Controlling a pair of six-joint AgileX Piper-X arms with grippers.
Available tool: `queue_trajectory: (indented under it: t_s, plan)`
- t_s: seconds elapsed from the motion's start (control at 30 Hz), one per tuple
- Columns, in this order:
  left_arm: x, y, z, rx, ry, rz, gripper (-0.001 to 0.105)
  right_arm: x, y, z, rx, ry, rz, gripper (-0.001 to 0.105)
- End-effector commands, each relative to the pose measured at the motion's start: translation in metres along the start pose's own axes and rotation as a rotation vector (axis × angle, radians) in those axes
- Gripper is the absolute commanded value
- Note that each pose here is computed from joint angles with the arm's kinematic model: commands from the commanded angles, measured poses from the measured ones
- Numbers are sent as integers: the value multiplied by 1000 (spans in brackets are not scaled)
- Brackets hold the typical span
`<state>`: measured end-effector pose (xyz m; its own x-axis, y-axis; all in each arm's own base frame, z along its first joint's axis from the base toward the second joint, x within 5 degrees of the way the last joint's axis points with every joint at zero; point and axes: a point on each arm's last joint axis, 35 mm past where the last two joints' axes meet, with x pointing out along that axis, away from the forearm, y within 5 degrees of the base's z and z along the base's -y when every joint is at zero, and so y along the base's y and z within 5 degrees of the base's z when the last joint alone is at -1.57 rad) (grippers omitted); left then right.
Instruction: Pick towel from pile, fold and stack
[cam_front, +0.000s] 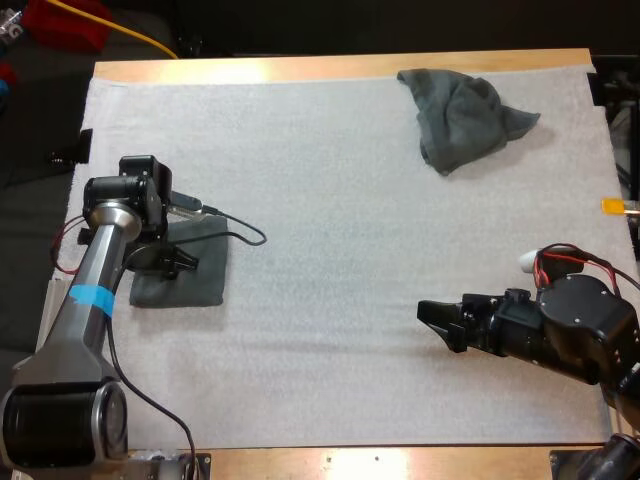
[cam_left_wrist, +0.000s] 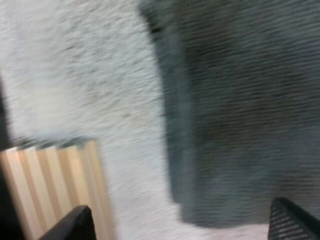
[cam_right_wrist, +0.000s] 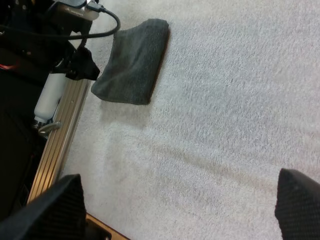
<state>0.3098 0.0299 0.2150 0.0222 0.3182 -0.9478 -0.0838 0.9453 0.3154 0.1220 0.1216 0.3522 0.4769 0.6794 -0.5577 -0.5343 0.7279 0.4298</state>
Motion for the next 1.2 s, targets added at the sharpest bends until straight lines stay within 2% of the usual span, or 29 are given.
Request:
queue_trajectory:
  t_s: [0.0,0.13,0.2,0.53,0.67,0.87,1.0,1.17]
  plan:
    - [-8,1,2,-24,-35,-70,68,-1,1,2,-3,-6,14,75]
    - [-6,-7,3,-20,-29,-259,68,-1,1,2,-3,-6,14,75]
    - [-1,-10,3,-23,-14,-300,68,-1,1,2,-3,-6,14,75]
    - [37,-24,3,-38,104,-318,68,-1,1,2,-3,-6,14,75]
    - [38,-25,4,-38,106,-338,68,-1,1,2,-3,-6,14,75]
    - [13,-16,10,-45,52,-341,68,-1,1,2,-3,-6,14,75]
    - [-24,-5,12,-58,-42,-370,68,-1,1,2,-3,-6,14,75]
    - [-64,7,1,-74,-170,-392,68,-1,1,2,-4,-6,14,75]
